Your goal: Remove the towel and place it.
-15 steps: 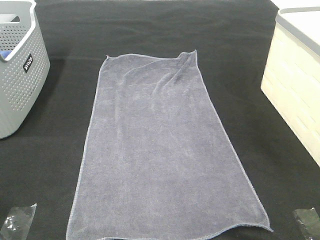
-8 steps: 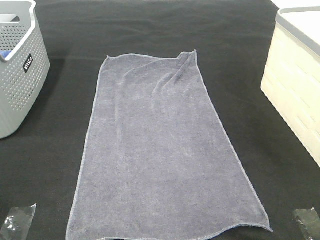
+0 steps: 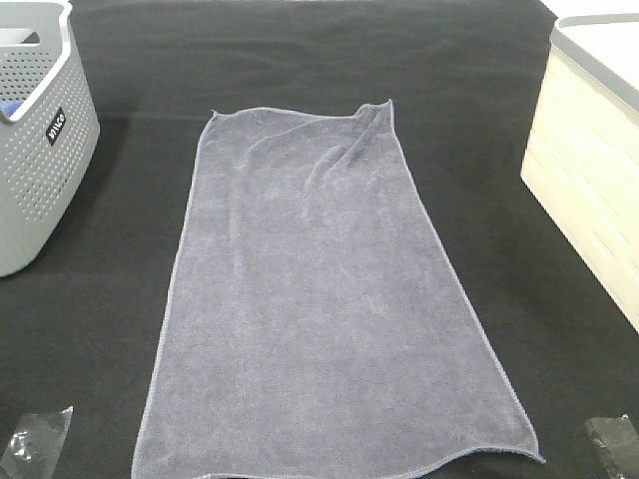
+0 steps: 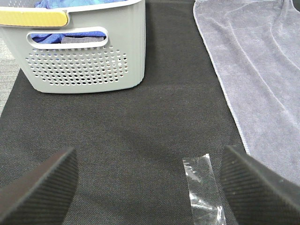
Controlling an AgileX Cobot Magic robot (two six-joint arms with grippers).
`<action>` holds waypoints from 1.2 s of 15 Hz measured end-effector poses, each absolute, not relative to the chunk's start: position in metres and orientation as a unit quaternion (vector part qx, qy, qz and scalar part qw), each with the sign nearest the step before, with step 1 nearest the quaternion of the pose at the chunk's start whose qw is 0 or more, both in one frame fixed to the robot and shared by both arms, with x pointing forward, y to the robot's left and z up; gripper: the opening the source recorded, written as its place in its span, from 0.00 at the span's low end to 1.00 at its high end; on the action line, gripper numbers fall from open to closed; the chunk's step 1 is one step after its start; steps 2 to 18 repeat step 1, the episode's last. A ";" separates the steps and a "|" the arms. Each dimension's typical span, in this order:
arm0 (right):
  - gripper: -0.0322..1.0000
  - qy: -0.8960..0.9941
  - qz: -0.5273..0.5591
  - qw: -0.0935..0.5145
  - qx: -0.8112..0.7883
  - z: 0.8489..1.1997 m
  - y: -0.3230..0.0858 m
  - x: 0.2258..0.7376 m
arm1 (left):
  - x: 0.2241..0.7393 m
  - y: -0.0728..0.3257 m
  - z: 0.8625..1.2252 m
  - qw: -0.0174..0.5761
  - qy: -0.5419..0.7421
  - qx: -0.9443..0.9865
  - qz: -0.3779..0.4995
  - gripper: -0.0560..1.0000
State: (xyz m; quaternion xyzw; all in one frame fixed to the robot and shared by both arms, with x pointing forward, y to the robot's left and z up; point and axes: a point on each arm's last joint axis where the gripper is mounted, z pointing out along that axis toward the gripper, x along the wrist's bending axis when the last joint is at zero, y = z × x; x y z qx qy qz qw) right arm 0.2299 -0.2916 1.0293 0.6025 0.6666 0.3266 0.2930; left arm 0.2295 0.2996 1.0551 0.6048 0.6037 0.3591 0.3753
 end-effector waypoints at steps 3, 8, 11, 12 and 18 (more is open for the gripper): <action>0.79 0.667 0.327 0.293 0.603 1.029 -0.292 0.230 | 0.229 0.300 1.055 0.375 0.604 0.605 0.359 0.79; 0.79 0.667 0.327 0.293 0.603 1.029 -0.292 0.230 | 0.229 0.300 1.055 0.375 0.604 0.605 0.359 0.79; 0.79 0.667 0.327 0.293 0.603 1.029 -0.292 0.230 | 0.229 0.300 1.055 0.375 0.604 0.605 0.359 0.79; 0.79 0.667 0.327 0.293 0.603 1.029 -0.292 0.230 | 0.229 0.300 1.055 0.375 0.604 0.605 0.359 0.79; 0.79 0.667 0.327 0.293 0.603 1.029 -0.292 0.230 | 0.229 0.300 1.055 0.375 0.604 0.605 0.359 0.79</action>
